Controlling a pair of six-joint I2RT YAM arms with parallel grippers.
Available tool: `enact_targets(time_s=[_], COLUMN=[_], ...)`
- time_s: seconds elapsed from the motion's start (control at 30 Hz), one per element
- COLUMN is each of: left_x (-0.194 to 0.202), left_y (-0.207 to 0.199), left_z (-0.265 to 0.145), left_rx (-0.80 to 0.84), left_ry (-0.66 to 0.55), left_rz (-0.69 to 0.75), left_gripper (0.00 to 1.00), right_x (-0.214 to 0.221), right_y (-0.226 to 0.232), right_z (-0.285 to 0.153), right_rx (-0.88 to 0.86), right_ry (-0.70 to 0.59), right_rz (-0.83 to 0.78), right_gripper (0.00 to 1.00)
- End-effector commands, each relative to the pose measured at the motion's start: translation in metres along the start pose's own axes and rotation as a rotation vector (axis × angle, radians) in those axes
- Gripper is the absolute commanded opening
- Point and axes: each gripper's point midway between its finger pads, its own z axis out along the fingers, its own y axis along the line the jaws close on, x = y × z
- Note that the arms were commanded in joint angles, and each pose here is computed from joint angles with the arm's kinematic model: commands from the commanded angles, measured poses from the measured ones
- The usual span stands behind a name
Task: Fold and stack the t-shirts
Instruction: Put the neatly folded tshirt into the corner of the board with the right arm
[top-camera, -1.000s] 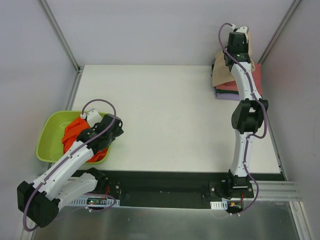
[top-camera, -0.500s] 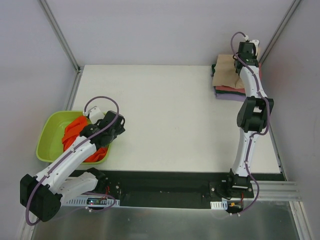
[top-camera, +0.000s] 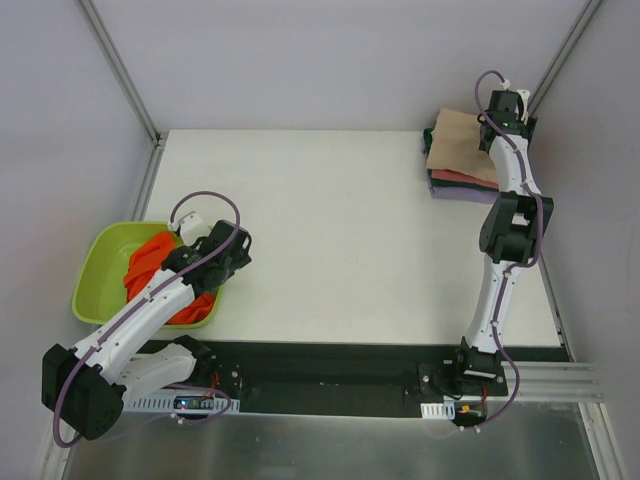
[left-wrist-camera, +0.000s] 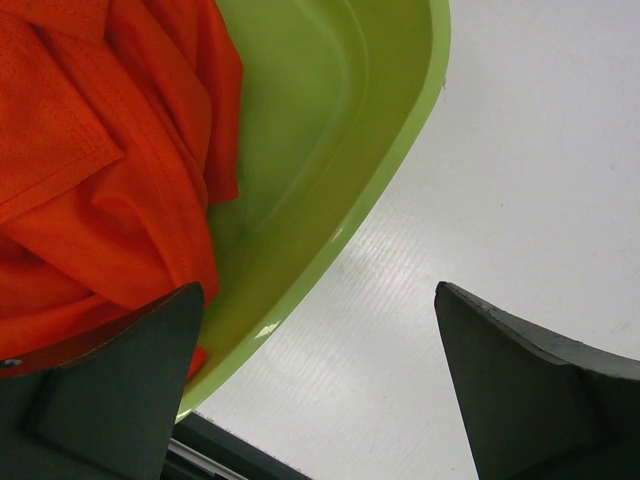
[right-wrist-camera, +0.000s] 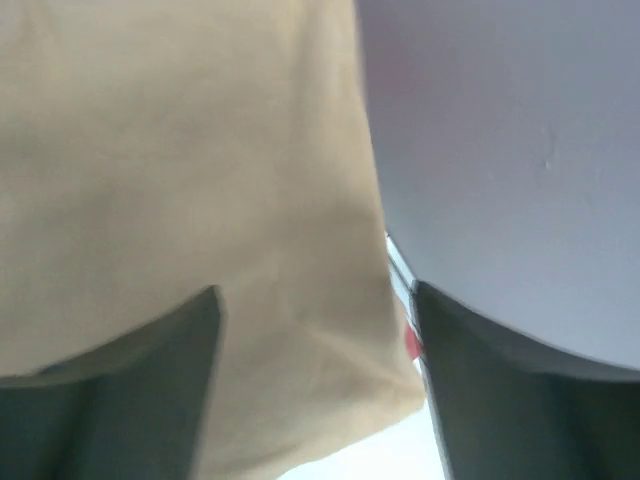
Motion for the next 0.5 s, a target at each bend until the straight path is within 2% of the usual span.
enact_targets(time_s=[0.0, 0.03, 0.13, 0.2, 0.37, 0.47], left_x=[-0.008, -0.008, -0.008, -0.007, -0.011, -0.013], left_y=[-0.006, -0.007, -0.007, -0.008, -0.012, -0.017], left_z=[-0.009, -0.01, -0.012, -0.013, -0.02, -0.026], left_rx=[0.03, 0.036, 0.046, 0.057, 0.092, 0.136], left_ry=[-0.007, -0.006, 0.001, 0.007, 0.002, 0.005], left_rz=[-0.024, -0.024, -0.012, -0.011, 0.01, 0.016], left_gripper=[0.99, 0.99, 0.99, 0.99, 0.99, 0.99], right_x=[-0.015, -0.016, -0.028, -0.034, -0.051, -0.056], right_y=[-0.015, -0.018, -0.034, -0.036, -0.026, -0.011], right_z=[0.001, 0.002, -0.009, -0.022, -0.085, -0.143], right_rx=[0.028, 0.047, 0.095, 0.067, -0.156, -0.271], right_ry=[-0.028, -0.03, -0.044, -0.053, -0.091, -0.124], right_rz=[-0.001, -0.016, -0.036, -0.035, 0.001, -0.01], right_gripper=[0.92, 0.98, 0.96, 0.96, 0.96, 0.96])
